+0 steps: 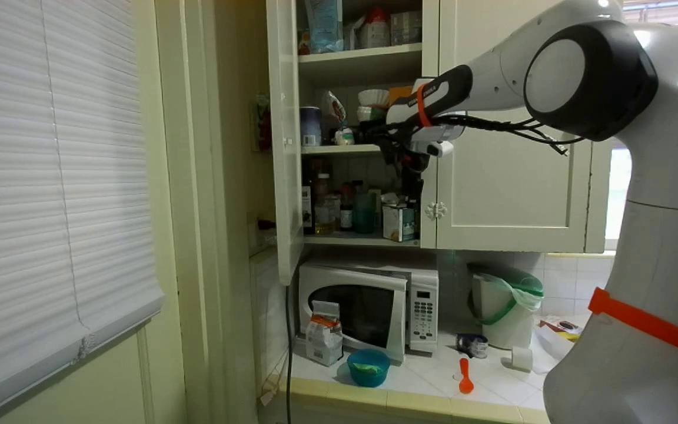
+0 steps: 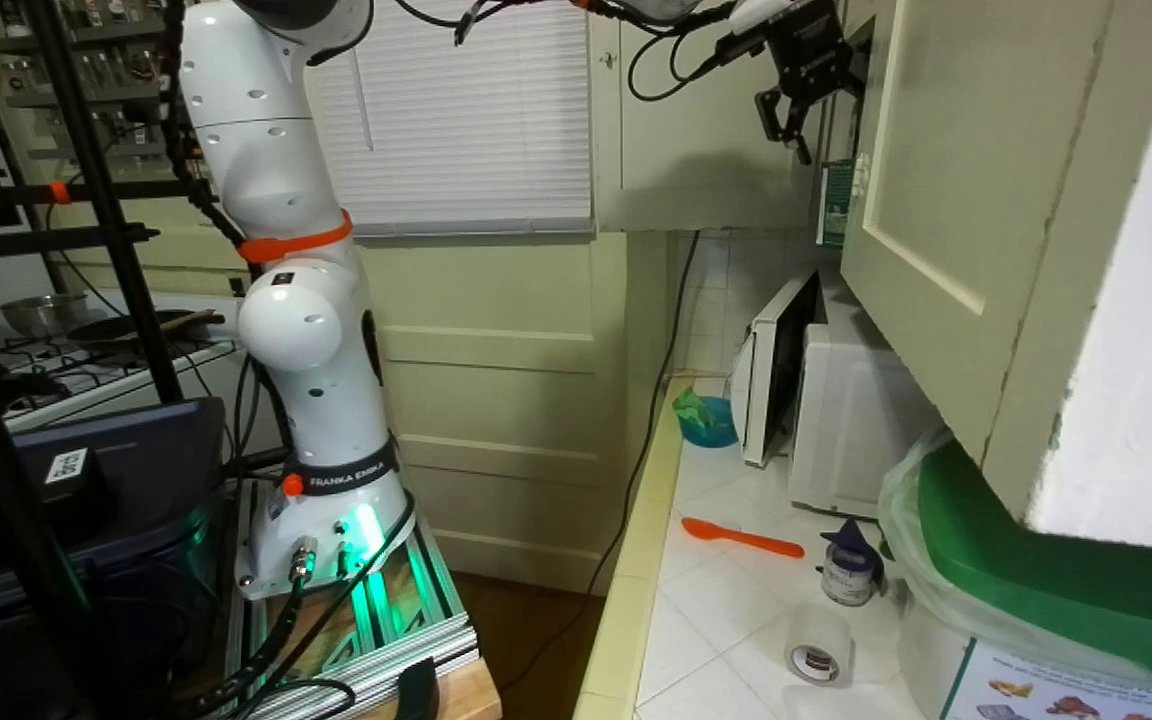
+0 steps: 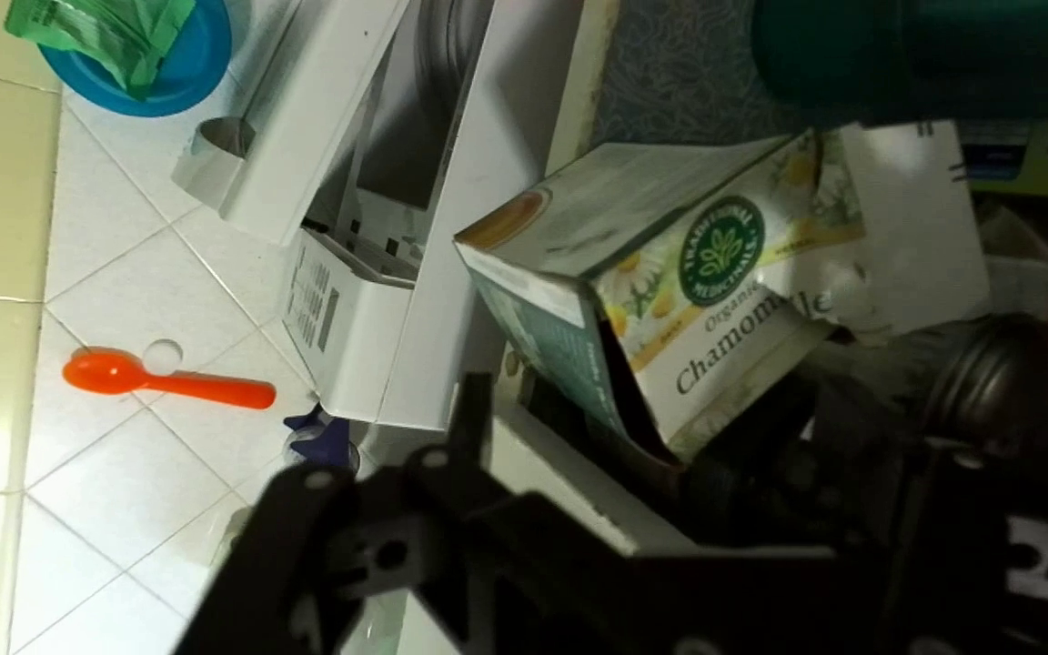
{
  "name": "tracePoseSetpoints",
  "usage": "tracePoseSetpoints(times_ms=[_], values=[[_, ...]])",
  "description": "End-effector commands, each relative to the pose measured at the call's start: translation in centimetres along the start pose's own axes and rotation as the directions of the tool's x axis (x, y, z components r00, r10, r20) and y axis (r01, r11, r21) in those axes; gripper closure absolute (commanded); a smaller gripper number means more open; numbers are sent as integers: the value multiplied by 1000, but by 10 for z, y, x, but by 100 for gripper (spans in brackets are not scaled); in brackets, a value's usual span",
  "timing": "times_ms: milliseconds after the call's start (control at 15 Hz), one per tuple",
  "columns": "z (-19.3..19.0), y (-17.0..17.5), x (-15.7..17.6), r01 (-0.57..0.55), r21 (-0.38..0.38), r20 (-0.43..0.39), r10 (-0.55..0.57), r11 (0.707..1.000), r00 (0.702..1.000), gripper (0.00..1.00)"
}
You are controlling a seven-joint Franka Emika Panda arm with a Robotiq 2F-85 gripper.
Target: Pick up the green box and put it inside the bottom shelf of the cabinet
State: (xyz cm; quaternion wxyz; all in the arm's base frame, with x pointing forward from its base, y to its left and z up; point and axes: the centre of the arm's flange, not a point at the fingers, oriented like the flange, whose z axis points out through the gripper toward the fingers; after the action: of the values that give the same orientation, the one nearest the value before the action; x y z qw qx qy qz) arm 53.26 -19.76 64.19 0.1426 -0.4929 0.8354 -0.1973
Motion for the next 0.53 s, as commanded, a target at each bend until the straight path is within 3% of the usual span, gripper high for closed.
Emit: tracePoseSetpoints(times_ms=[0,200,467], values=[[-6,28,-7,68,-4,-17,-68,998,998,0],[-4,53,-15,183,-36,-42,-185,982,982,0],[26,73,-28,316,-77,-184,-325,946,928,0]])
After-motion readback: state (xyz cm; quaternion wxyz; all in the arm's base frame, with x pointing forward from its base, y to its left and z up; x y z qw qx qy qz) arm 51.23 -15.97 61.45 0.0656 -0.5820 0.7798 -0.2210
